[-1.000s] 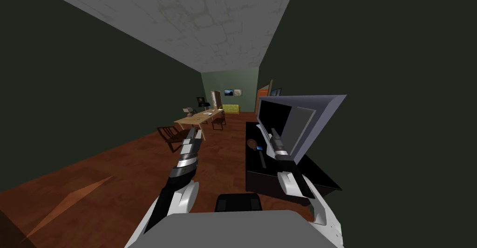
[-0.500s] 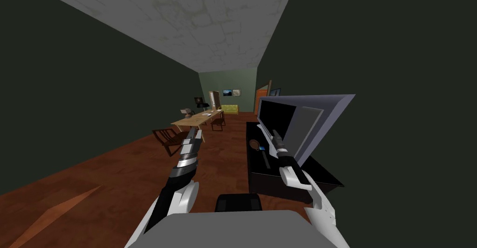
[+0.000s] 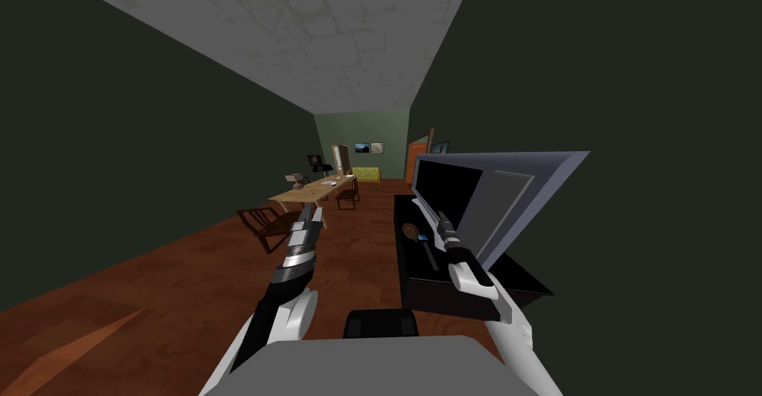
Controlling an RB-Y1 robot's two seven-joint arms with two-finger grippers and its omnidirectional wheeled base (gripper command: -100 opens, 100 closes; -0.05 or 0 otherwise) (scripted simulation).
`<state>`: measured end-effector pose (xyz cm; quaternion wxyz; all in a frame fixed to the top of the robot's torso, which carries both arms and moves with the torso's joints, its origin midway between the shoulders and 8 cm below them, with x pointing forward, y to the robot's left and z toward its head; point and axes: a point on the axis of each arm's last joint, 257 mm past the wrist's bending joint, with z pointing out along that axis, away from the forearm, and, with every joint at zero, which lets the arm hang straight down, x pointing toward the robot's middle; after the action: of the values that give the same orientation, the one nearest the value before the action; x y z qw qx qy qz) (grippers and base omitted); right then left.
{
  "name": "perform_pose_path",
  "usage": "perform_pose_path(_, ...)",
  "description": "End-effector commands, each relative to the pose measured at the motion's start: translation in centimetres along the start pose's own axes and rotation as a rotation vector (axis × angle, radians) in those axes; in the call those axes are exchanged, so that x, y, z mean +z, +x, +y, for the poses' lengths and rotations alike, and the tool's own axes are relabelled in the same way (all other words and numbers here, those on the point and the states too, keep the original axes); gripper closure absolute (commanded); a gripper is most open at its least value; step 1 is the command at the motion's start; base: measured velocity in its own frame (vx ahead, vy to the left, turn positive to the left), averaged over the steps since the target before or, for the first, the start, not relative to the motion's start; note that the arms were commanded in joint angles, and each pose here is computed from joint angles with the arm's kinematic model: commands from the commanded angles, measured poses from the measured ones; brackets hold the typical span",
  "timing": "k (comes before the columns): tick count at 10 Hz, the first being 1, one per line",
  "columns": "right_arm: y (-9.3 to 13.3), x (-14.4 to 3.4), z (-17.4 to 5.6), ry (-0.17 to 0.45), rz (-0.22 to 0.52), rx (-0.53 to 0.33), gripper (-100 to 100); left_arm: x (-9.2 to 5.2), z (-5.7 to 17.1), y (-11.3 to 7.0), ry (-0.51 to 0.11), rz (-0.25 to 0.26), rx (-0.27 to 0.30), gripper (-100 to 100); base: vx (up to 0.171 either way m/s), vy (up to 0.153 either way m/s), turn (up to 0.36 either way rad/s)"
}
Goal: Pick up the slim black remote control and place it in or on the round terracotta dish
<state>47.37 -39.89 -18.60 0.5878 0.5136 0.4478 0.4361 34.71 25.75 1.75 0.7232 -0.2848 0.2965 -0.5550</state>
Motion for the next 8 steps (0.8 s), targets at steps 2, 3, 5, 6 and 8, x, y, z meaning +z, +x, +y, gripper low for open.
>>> perform_pose_path(2,-1.9,0.9,-2.9,0.083,-0.03,0.033,-100,0.0,0.0,0.0,0.0,0.0,0.0,0,0.048,0.097,-0.041)
perform_pose_path(3,-3.4,1.4,-4.1,0.126,-0.055,0.065,-100,0.0,0.0,0.0,0.0,0.0,0.0,0,0.043,0.094,-0.061)
perform_pose_path(5,-5.1,1.4,-7.0,0.204,-0.088,0.102,-100,0.0,0.0,0.0,0.0,0.0,0.0,0,0.031,0.077,-0.103)
perform_pose_path(6,-5.2,1.3,-7.6,0.219,-0.09,0.103,-100,0.0,0.0,0.0,0.0,0.0,0.0,0,0.024,0.064,-0.087)
perform_pose_path(8,-6.7,1.3,-9.8,0.284,-0.122,0.144,-100,0.0,0.0,0.0,0.0,0.0,0.0,0,0.019,0.046,-0.07)
